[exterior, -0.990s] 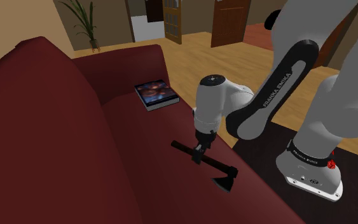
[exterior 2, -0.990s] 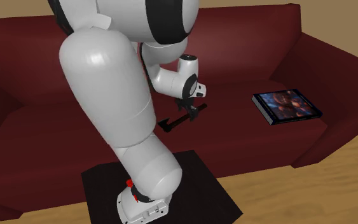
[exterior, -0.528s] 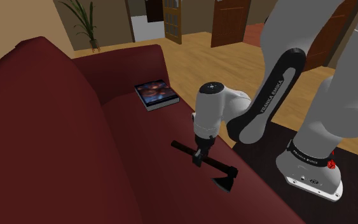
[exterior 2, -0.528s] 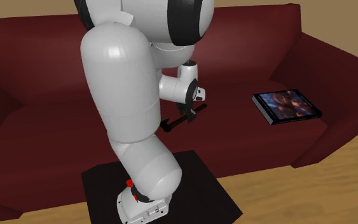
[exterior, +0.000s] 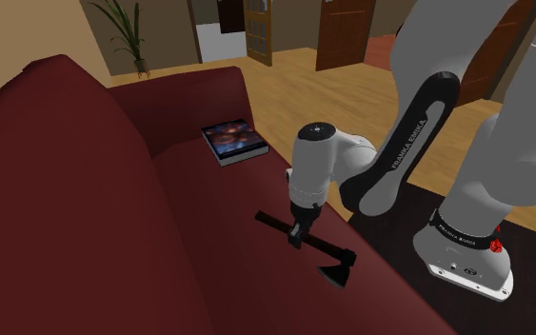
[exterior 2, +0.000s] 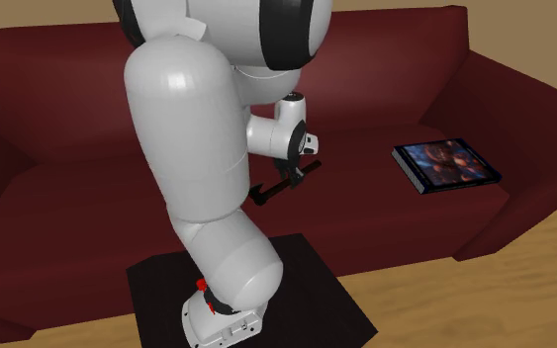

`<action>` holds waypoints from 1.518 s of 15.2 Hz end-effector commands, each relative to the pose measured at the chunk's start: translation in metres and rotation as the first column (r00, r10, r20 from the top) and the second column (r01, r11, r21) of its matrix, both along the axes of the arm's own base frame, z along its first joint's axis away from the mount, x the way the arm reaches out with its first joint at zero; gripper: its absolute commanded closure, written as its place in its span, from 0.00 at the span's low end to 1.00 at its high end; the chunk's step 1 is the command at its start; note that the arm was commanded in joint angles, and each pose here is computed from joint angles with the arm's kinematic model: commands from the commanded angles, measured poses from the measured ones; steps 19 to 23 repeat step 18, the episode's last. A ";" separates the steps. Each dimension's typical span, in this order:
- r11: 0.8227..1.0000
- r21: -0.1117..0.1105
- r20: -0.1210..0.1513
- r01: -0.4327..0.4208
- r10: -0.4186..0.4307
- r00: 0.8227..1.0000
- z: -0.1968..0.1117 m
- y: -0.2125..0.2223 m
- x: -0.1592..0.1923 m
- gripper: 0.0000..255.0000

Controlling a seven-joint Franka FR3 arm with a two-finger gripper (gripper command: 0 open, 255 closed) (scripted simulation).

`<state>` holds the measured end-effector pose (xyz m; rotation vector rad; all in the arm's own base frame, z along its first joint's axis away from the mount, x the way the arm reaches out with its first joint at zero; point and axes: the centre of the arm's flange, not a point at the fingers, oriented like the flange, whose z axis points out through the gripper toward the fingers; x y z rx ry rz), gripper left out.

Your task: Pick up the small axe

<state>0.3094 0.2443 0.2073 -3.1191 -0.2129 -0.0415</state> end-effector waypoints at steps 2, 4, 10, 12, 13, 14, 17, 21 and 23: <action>1.000 -0.005 -0.013 0.017 -0.017 1.000 0.001 -0.007 0.000 1.00; 1.000 -0.005 -0.013 0.017 -0.017 1.000 0.011 -0.007 0.000 1.00; 1.000 -0.005 -0.013 0.017 -0.017 1.000 0.043 -0.007 0.000 1.00; 1.000 -0.005 -0.013 0.017 -0.017 1.000 0.054 -0.007 0.000 1.00; 1.000 -0.005 -0.013 0.017 -0.017 1.000 0.059 -0.007 0.000 1.00; 1.000 -0.005 -0.013 0.017 -0.017 1.000 0.064 -0.007 0.000 1.00; 1.000 -0.005 -0.013 0.017 -0.017 1.000 0.076 -0.007 0.000 1.00; 1.000 -0.005 -0.013 0.017 -0.017 1.000 0.076 -0.007 0.000 1.00; 1.000 -0.005 -0.013 0.017 -0.017 1.000 0.076 -0.007 0.000 1.00</action>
